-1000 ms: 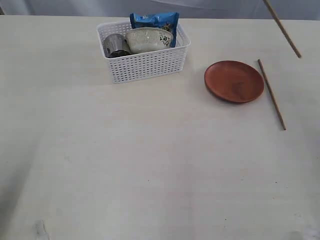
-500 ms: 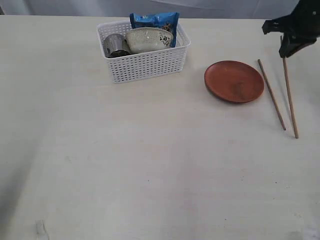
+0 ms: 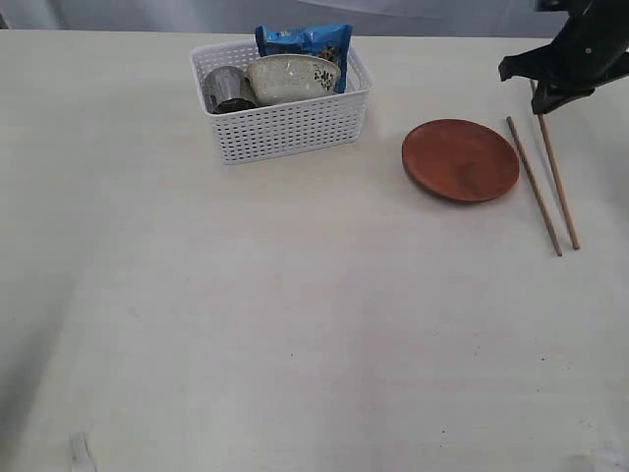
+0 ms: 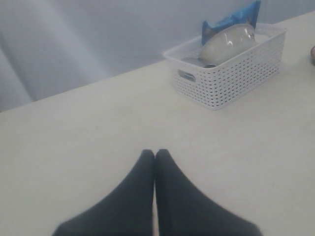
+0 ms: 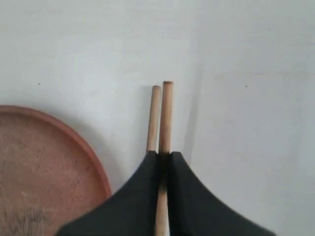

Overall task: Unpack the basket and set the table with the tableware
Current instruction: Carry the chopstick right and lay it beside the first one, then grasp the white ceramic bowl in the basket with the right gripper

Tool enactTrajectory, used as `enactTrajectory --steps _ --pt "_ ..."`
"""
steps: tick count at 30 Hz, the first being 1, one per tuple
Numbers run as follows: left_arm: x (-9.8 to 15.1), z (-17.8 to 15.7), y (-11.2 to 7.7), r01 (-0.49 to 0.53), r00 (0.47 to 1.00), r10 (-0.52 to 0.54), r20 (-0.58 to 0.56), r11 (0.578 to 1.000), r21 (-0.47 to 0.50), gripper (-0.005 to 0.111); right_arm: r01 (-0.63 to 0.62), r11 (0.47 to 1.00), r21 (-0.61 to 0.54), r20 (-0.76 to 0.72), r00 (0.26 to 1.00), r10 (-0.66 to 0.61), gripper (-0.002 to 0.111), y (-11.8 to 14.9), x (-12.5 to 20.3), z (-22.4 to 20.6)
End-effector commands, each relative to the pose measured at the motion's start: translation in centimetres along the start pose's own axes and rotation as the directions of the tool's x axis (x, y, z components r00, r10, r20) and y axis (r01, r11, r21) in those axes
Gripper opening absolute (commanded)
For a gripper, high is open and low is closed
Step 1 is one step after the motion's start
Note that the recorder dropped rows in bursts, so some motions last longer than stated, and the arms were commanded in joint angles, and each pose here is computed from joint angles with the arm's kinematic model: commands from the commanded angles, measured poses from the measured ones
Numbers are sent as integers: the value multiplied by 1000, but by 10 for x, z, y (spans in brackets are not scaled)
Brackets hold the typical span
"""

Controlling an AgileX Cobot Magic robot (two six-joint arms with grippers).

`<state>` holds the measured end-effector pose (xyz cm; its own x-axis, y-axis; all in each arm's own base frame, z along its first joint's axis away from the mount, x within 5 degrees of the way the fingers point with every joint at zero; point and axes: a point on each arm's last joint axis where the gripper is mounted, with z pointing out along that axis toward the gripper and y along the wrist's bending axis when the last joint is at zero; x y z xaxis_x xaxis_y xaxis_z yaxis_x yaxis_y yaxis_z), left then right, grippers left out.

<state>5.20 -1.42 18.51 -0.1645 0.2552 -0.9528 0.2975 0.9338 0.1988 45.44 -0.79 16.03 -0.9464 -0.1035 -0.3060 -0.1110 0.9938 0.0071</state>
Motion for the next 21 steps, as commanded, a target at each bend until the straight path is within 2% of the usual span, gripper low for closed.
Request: enactTrajectory --steps 1,4,6,12,15,18,21 --pt "1 0 -1 10 1000 -10 -2 1000 8 0 11 1000 -14 -61 998 -12 17 -2 7 15" --pt "1 0 -1 10 1000 -10 -2 1000 8 0 14 1000 -10 -61 998 -14 40 -2 7 14" --pt "1 0 -1 10 1000 -10 -2 1000 8 0 14 1000 -4 -34 999 -14 46 -3 2 4" --pt "1 0 -1 10 1000 -10 -2 1000 8 0 35 999 -7 51 998 -35 46 6 -20 -55" --pt "1 0 -1 10 1000 -10 -2 1000 8 0 79 997 -28 119 990 -75 46 23 -29 -99" --pt "1 0 -1 10 1000 -10 -2 1000 8 0 203 979 -31 240 952 -190 46 51 -35 -142" --pt "1 0 -1 13 1000 -13 -2 1000 9 0 426 899 -98 330 866 -375 46 95 -33 -159"
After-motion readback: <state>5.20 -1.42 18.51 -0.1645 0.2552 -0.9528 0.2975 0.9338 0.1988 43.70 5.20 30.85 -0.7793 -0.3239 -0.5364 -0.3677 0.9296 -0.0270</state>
